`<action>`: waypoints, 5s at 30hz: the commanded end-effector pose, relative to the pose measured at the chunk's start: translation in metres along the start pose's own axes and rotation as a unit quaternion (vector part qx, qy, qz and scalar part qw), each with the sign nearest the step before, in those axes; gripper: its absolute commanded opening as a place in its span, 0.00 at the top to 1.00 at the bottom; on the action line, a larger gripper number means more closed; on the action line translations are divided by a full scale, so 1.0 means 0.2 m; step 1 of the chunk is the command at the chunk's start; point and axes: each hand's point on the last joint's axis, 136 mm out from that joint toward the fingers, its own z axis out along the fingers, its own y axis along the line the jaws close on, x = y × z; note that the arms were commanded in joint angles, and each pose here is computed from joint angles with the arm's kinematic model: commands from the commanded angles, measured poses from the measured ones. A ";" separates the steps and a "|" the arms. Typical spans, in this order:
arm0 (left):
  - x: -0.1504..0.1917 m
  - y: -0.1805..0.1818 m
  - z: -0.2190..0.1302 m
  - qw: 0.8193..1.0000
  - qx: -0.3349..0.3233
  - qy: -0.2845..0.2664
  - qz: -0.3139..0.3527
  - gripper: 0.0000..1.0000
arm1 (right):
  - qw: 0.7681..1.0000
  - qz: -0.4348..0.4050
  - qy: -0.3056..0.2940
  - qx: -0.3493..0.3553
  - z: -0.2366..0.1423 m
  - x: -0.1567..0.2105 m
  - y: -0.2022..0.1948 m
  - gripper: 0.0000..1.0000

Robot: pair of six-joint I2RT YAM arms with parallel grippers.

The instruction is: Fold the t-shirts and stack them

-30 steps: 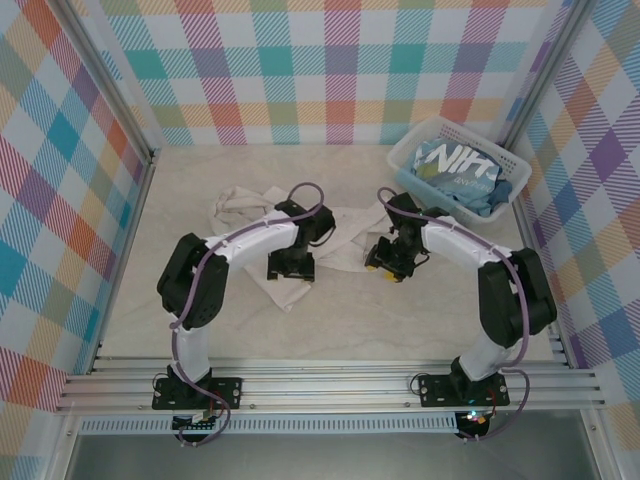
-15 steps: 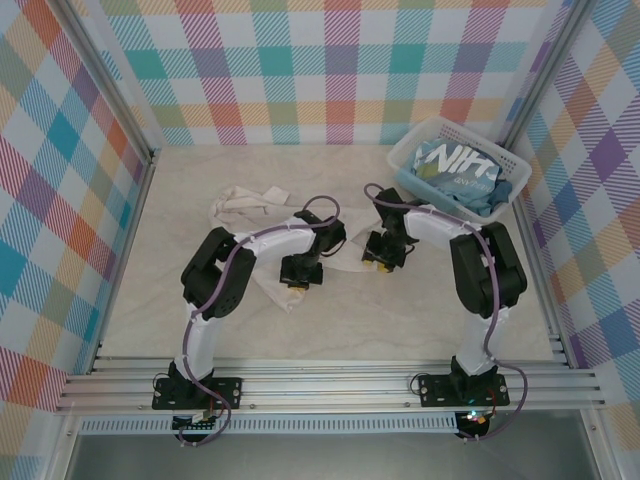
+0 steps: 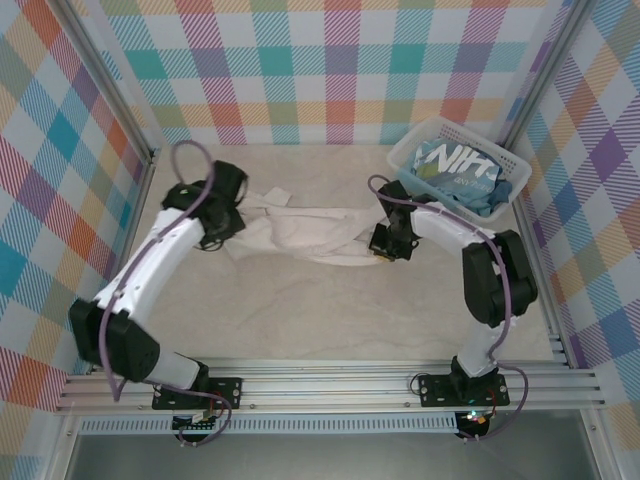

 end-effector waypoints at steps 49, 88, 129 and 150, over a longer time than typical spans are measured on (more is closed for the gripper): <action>0.16 0.51 0.16 0.976 -0.056 0.016 -0.210 1.00 | 0.998 -0.018 -0.032 0.051 0.40 -0.57 0.32 0.52; -0.96 0.46 -1.60 0.801 0.259 -0.444 -0.305 1.00 | 0.816 -0.092 -0.495 -0.285 -2.19 -0.24 0.37 1.00; -1.11 0.06 -1.24 0.854 0.375 -0.273 -0.235 1.00 | 0.867 -0.050 -0.335 -0.364 -1.63 -0.80 0.71 1.00; 0.15 0.29 -0.03 0.931 0.198 0.038 -0.305 0.53 | 0.993 0.027 -0.090 -0.076 -0.28 -0.06 0.04 0.57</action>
